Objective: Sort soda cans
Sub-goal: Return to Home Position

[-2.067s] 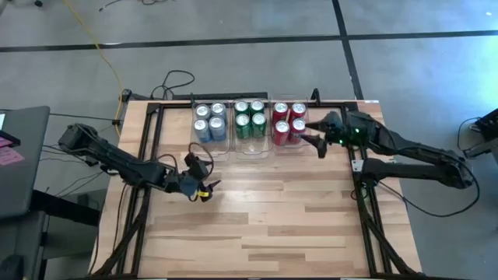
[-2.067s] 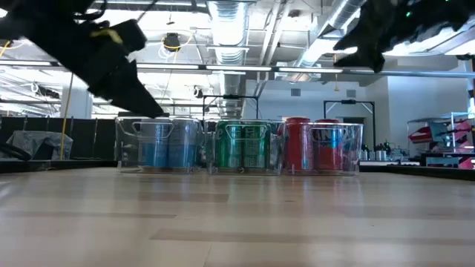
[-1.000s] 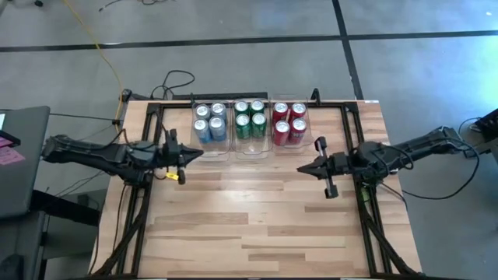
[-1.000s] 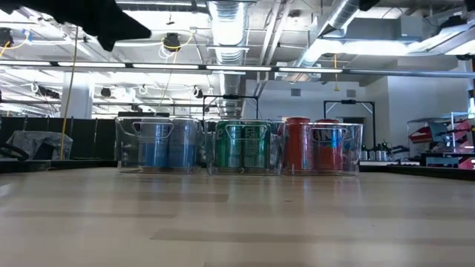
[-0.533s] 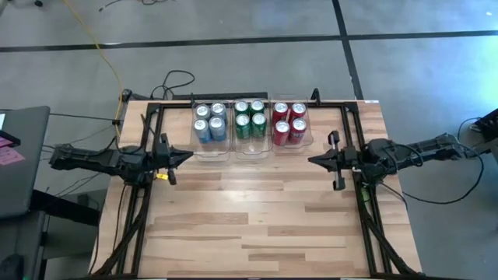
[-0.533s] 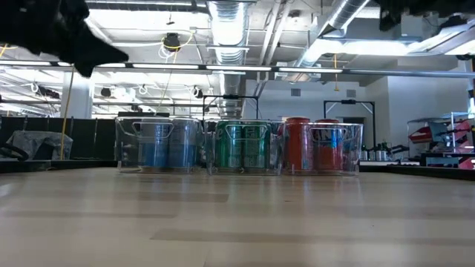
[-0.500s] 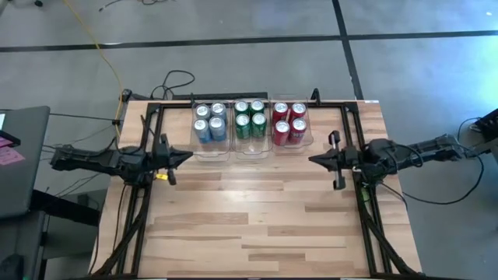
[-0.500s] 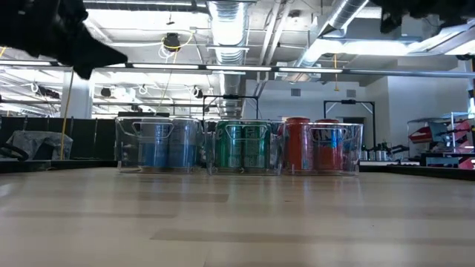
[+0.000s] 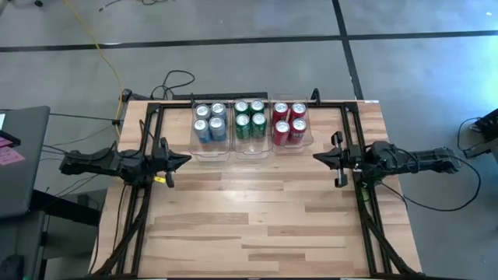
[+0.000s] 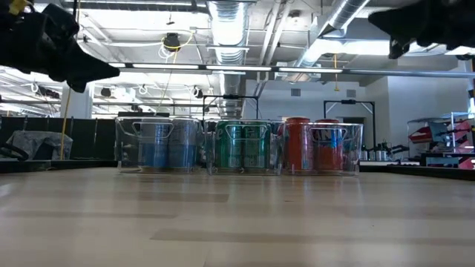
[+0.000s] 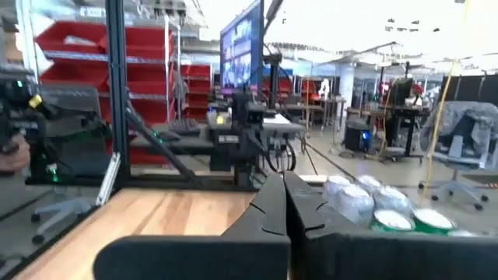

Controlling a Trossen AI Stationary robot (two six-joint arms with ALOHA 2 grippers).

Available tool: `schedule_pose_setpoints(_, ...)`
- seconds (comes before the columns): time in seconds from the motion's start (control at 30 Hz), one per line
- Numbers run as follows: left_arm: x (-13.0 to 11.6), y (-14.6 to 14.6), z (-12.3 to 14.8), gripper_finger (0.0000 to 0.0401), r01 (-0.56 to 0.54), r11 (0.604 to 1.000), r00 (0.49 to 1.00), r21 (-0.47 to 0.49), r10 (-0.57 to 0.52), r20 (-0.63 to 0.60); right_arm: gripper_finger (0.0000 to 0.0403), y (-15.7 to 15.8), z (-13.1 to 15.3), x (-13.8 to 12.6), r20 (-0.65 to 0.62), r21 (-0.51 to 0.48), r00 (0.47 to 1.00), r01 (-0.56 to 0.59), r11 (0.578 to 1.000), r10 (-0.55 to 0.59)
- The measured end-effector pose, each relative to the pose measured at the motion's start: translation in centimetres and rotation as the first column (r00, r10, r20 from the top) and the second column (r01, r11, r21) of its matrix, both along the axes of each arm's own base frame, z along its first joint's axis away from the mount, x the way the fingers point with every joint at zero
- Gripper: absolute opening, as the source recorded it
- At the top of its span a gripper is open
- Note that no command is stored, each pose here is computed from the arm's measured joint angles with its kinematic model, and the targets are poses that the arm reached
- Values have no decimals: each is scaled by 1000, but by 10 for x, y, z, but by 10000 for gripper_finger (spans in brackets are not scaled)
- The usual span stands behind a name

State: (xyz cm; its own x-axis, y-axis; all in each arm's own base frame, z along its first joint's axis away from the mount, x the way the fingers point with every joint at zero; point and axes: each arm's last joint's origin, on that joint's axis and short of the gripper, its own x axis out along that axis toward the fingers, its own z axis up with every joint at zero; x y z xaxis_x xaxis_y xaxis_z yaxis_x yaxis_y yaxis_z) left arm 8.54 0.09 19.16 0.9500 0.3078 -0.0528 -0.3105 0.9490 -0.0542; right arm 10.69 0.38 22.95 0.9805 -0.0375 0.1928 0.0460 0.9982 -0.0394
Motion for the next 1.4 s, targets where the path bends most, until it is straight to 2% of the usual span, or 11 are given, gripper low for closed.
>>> schedule_pose_setpoints(0.13,0,0,0,0,0,1000,1000,4,0,2,0,-1,-4,-10,-23,6,1000,-1,1000,1)
schedule_pose_setpoints(0.33,0,0,0,0,-4,1000,1000,-5,4,5,0,-1,-4,-25,16,26,1000,-9,1000,8)
schedule_pose_setpoints(0.43,0,0,0,0,-5,1000,1000,-9,5,7,0,-1,-6,-25,-8,25,1000,-8,1000,9)
schedule_pose_setpoints(0.63,7,-2,-13,0,24,999,996,-24,-21,89,0,-1,-11,-23,-22,35,1000,-12,999,13)
schedule_pose_setpoints(0.93,9,-2,-17,0,32,999,992,-21,-29,126,0,-1,-8,-24,25,100,999,-49,994,46)
schedule_pose_setpoints(1.2,10,-3,-18,0,53,998,989,-35,-48,141,0,0,-29,-16,87,92,995,-52,994,44)
schedule_pose_setpoints(1.3,11,-4,-19,0,99,995,986,-29,-94,138,0,0,-39,-13,64,97,997,-52,994,46)
schedule_pose_setpoints(1.4,11,-7,-20,0,209,977,972,39,-212,105,0,0,-37,-14,90,99,995,-55,994,46)
